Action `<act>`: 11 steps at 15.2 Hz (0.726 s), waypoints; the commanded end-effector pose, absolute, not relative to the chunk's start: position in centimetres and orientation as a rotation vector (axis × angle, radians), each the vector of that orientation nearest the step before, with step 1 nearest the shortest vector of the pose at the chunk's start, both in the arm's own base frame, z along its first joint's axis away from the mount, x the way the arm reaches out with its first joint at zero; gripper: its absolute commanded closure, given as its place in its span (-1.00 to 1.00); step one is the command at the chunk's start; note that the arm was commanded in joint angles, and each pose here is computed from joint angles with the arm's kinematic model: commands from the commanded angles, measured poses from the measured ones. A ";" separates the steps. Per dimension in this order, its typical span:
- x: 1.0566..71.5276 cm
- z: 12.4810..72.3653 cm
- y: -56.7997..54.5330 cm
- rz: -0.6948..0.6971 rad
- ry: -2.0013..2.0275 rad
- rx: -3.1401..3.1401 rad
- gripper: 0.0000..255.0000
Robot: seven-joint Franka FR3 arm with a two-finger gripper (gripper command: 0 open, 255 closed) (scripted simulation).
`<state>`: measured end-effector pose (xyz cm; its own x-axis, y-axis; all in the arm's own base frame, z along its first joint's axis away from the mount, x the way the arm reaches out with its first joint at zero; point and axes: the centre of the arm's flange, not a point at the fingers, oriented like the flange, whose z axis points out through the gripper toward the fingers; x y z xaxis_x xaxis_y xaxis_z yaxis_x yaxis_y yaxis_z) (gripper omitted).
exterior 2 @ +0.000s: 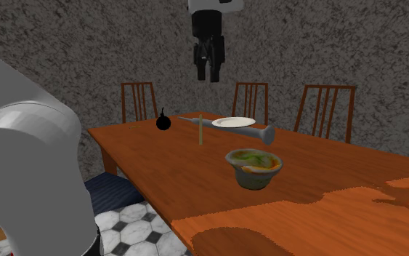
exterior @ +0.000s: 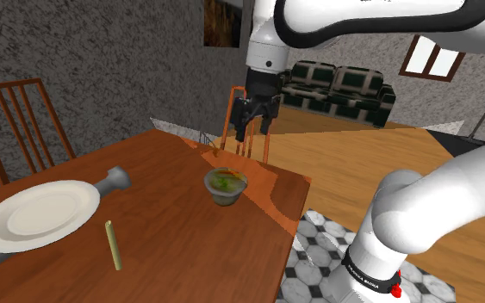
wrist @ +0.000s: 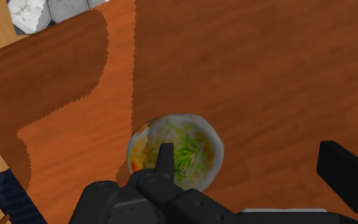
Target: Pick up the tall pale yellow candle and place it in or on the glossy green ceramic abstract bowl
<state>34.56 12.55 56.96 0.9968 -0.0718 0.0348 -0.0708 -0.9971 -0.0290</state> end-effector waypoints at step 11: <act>40.1 50.6 26.4 -0.008 0.177 -3.115 -1.00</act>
